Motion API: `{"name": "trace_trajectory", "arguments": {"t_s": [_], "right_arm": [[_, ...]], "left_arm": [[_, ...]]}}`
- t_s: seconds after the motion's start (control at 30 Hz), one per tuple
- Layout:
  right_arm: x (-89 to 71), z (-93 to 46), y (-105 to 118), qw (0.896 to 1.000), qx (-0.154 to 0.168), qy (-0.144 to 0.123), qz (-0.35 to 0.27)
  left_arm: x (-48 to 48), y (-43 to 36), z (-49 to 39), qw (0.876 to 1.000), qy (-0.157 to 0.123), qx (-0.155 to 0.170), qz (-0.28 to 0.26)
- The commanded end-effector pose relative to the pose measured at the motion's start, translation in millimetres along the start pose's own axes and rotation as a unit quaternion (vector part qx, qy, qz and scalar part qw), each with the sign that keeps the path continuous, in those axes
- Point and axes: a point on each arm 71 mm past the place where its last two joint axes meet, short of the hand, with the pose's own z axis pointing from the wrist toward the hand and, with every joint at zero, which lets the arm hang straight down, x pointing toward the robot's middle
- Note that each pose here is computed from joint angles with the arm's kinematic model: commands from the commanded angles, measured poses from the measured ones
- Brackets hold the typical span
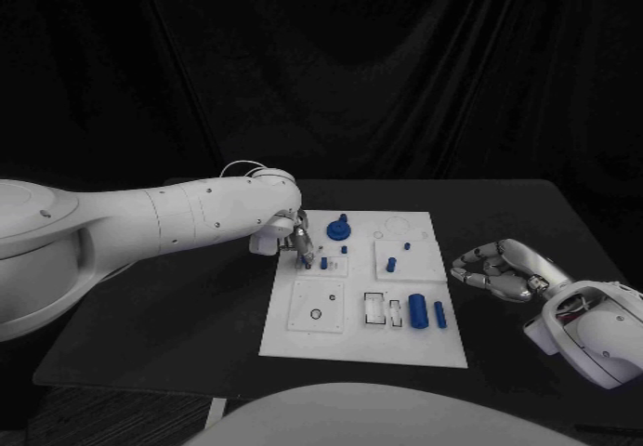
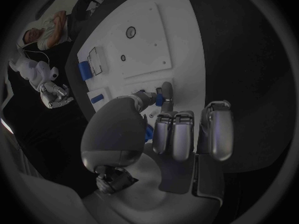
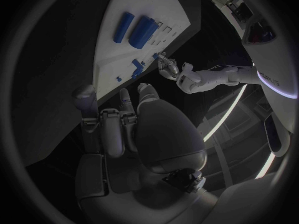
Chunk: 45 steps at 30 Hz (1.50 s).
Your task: Assemble the parts on the task board
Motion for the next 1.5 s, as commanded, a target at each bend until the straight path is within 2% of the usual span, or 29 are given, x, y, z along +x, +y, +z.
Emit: {"name": "trace_trajectory", "arguments": {"t_s": [0.03, 0.43, 1.0, 1.5], "right_arm": [[1.1, -0.7, -1, 1.000, 0.008, 0.003, 0.000], [0.8, -1.3, -2, 1.000, 0.009, 0.003, 0.000], [1.0, -1.0, -2, 1.000, 0.009, 0.003, 0.000], [1.0, -0.9, -2, 1.000, 0.009, 0.004, 0.000]], "left_arm": [[2.3, -1.7, 1.5, 1.000, 0.006, 0.003, -0.001], [8.8, -2.9, 5.5, 1.000, 0.020, 0.005, 0.007], [11.6, -1.6, 6.6, 0.999, 0.035, 0.003, 0.005], [13.9, 0.9, 4.5, 0.999, 0.032, 0.005, -0.002]]}}
